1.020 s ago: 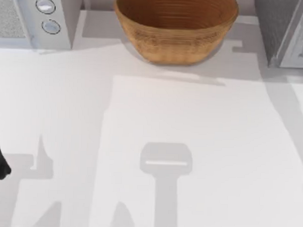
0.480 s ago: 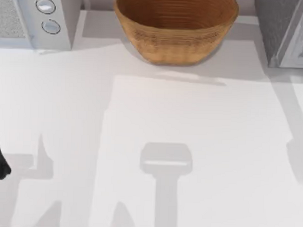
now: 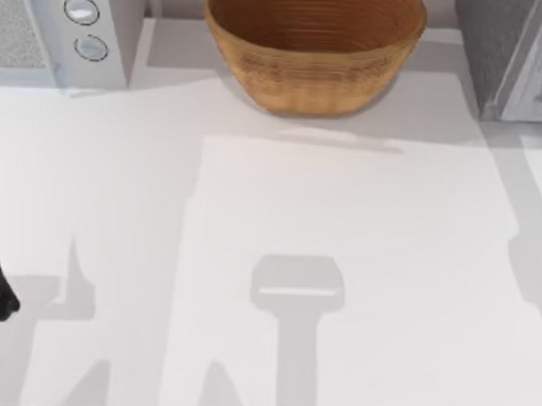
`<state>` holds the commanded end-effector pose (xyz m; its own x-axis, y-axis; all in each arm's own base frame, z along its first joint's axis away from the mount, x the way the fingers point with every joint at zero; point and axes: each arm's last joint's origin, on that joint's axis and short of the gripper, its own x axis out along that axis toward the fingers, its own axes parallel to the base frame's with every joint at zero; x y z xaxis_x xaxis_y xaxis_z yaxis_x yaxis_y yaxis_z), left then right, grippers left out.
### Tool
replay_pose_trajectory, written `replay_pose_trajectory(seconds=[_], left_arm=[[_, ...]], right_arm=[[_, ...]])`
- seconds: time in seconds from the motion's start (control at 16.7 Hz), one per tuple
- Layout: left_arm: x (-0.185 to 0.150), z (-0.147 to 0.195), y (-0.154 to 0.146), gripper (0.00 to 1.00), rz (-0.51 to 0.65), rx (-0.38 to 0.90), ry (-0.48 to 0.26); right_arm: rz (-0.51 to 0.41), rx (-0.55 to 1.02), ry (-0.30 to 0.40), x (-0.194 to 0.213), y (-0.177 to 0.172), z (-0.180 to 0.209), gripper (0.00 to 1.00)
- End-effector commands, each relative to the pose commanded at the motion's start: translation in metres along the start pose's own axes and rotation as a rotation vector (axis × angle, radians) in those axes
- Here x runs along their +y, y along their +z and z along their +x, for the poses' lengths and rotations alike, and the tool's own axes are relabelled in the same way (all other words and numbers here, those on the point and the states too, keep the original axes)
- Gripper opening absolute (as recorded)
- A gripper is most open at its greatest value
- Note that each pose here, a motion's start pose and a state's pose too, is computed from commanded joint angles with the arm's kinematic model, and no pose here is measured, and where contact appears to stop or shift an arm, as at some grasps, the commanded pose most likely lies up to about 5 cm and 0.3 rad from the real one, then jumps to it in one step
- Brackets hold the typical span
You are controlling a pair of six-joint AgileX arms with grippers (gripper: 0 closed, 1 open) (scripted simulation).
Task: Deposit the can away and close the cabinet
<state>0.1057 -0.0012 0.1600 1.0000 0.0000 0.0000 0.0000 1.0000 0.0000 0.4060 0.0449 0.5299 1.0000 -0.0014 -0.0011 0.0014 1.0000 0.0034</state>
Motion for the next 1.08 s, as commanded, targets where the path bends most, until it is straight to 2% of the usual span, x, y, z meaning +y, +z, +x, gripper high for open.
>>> replay_pose_trajectory(seconds=[0.06, 0.84, 1.08], left_arm=[[0.0, 0.0, 0.0, 1.0, 0.0, 0.0, 0.0], [0.0, 0.0, 0.0, 1.0, 0.0, 0.0, 0.0], [0.0, 0.0, 0.0, 1.0, 0.0, 0.0, 0.0]], right_arm=[[0.0, 0.0, 0.0, 0.0, 0.0, 0.0, 0.0], [0.0, 0.0, 0.0, 0.0, 0.0, 0.0, 0.98], [0.0, 0.0, 0.0, 0.0, 0.0, 0.0, 1.0]])
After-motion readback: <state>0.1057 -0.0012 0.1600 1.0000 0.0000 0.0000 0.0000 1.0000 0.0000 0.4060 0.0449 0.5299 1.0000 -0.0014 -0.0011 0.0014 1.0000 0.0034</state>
